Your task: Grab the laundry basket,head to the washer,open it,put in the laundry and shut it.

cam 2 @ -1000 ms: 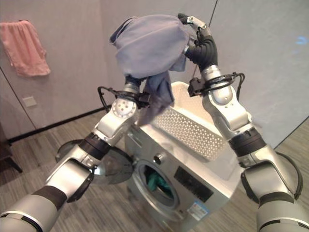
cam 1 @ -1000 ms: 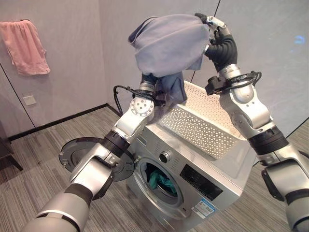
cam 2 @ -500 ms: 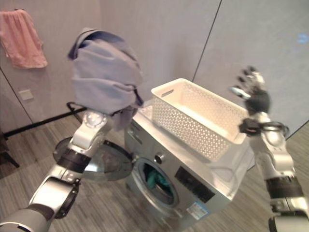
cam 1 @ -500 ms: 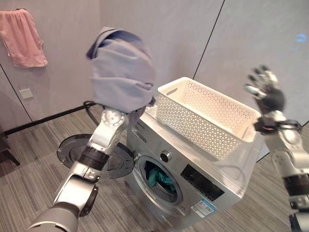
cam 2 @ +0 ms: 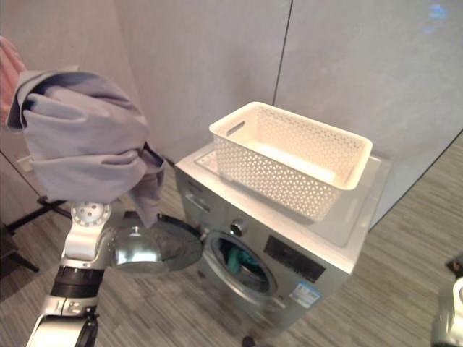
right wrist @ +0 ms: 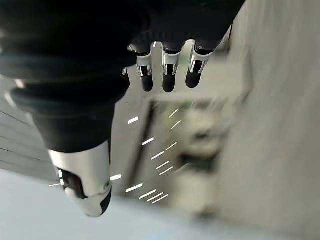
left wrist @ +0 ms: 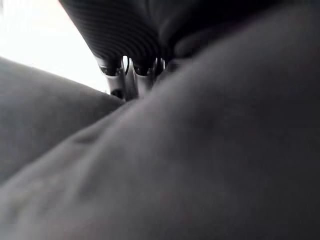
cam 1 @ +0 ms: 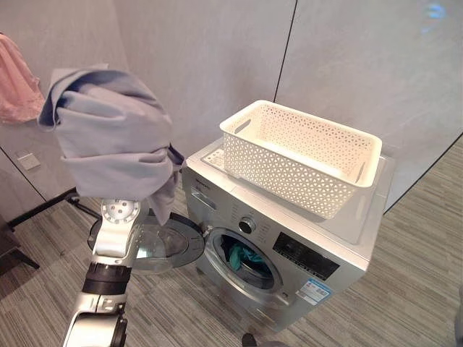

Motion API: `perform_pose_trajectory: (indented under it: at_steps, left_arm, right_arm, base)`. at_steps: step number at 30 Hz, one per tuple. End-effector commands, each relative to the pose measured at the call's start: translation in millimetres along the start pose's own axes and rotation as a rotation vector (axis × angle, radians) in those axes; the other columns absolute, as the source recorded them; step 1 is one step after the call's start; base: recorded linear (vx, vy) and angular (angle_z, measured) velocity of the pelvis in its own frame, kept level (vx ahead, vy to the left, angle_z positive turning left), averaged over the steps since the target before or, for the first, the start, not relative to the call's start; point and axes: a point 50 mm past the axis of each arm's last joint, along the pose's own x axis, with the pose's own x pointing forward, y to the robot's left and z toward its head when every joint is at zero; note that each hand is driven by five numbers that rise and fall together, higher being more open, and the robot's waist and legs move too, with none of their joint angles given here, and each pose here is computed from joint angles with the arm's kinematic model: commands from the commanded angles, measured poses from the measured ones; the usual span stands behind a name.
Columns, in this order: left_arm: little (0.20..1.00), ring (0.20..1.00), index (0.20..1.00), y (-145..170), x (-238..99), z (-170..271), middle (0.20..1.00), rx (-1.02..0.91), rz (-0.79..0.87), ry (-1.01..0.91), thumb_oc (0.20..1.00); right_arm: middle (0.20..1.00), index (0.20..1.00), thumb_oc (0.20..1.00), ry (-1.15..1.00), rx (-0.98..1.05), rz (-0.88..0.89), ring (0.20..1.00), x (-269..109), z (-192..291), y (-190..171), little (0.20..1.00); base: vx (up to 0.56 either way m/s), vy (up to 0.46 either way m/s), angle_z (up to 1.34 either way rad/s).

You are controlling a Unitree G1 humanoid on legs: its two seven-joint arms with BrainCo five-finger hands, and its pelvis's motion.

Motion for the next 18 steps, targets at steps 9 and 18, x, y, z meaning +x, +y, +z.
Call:
perform_pose_trajectory:
  at_steps: [9,18]
  left_arm:
    - [0.200,0.200,0.200,51.1,-32.3,11.0,0.200,0.005,-0.084,0.016,0.200]
    - [0.200,0.200,0.200,49.2,-78.8,-17.8,0.200,-0.117,-0.150,0.275,0.200]
  right_arm:
    - [1.000,1.000,1.000,0.619,-0.233,0.069,1.000,-59.9,-128.4,-10.4,1.000]
    - [1.000,1.000,1.000,0.918,-0.320,0.392,1.000,-138.1,-169.9,40.8,1.000]
  base:
    - [-0.17,0.119,-0.62]
    - [-0.17,-0.155,-0.56]
